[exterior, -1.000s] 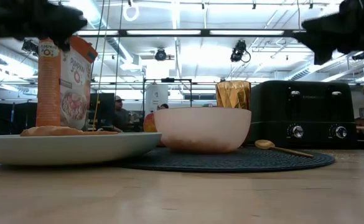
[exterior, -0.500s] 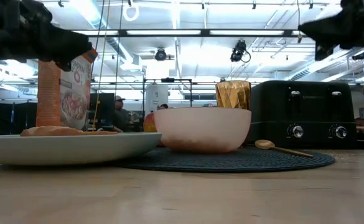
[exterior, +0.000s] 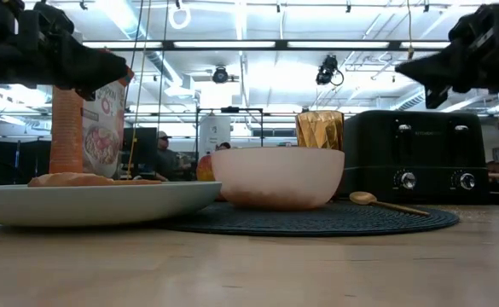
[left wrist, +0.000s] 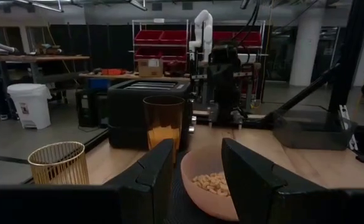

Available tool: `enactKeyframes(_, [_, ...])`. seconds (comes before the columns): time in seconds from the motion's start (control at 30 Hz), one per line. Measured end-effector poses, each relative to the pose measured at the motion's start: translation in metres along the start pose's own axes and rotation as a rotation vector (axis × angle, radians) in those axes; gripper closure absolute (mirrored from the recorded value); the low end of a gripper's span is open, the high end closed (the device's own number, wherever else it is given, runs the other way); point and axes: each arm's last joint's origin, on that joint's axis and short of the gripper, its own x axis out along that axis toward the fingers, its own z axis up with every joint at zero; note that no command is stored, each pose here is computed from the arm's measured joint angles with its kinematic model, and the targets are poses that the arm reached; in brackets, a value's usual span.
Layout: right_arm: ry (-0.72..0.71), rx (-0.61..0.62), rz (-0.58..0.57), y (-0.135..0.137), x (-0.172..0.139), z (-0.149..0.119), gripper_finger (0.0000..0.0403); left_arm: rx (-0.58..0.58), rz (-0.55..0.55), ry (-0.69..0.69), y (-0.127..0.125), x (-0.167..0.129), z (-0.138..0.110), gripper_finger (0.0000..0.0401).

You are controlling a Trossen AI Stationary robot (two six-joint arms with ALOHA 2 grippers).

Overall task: Arrange a breakfast setting
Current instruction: Return to Home Position

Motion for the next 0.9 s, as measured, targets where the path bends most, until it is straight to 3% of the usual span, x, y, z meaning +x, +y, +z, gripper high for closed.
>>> enactKeyframes(0.1, [0.041,-0.023,-0.043,-0.0001,-0.0001,-0.0044,0.0399,0.009,0.001,0.014,0.0,0.0,-0.0015,0.0259])
enactKeyframes(0.23, [0.07,-0.041,0.024,0.0034,-0.0003,-0.007,0.0397,0.035,0.001,0.033,0.0001,-0.0001,-0.0033,0.0259])
enactKeyframes(0.43, [0.089,-0.127,0.034,0.0036,0.0,-0.0088,0.0366,0.029,-0.002,0.027,0.0,-0.0001,-0.0028,0.0264])
enactKeyframes(0.57, [0.088,-0.127,0.034,0.0036,0.0,-0.0088,0.0357,0.031,-0.06,0.046,-0.0016,-0.0001,-0.0047,0.0302])
enactKeyframes(0.73, [0.088,-0.127,0.034,0.0036,0.0,-0.0088,0.0358,0.06,-0.068,0.044,-0.0019,-0.0002,-0.0046,0.0387])
enactKeyframes(0.9, [0.088,-0.127,0.034,0.0036,0.0,-0.0088,0.0358,0.086,-0.069,0.045,-0.0019,-0.0002,-0.0048,0.0375])
